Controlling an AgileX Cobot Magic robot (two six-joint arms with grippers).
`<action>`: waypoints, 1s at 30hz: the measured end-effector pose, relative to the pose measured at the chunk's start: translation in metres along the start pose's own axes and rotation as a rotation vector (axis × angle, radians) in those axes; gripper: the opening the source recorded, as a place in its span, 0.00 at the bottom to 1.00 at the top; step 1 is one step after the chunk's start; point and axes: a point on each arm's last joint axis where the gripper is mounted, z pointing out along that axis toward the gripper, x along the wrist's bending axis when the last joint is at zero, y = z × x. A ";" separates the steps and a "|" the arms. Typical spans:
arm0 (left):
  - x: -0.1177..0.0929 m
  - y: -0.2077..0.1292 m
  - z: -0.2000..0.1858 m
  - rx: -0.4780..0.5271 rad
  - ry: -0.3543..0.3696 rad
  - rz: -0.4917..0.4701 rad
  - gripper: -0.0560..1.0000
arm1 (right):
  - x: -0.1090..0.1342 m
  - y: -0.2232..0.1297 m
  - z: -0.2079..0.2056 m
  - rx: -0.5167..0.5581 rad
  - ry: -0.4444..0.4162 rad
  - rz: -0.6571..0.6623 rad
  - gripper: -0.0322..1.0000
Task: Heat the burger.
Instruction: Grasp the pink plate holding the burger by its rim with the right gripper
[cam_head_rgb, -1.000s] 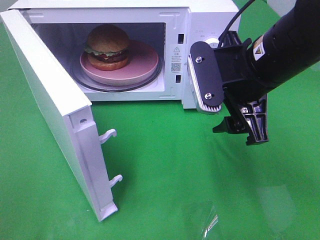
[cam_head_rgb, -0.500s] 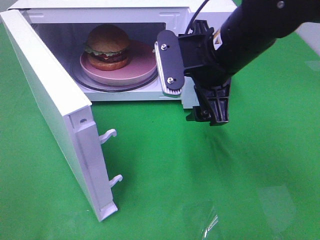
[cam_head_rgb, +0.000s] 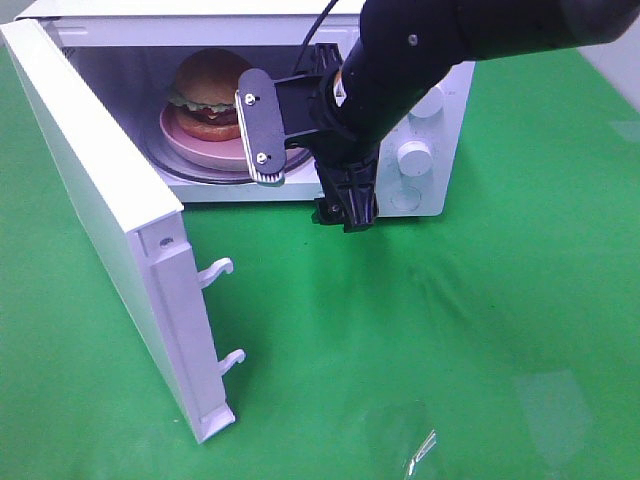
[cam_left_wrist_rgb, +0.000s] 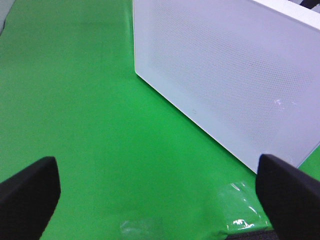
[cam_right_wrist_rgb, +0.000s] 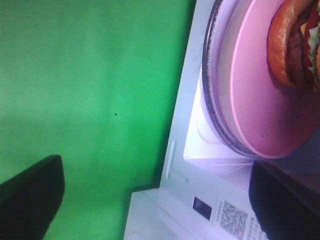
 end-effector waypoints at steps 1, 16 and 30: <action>0.000 0.000 0.000 0.000 0.000 0.000 0.98 | -0.003 0.002 0.007 0.000 -0.001 -0.001 0.96; 0.000 0.000 0.000 0.000 0.000 0.000 0.98 | -0.019 0.017 0.058 -0.008 -0.019 0.001 0.94; 0.000 0.000 0.000 0.000 0.001 0.000 0.98 | -0.025 0.025 0.097 -0.011 -0.026 0.004 0.92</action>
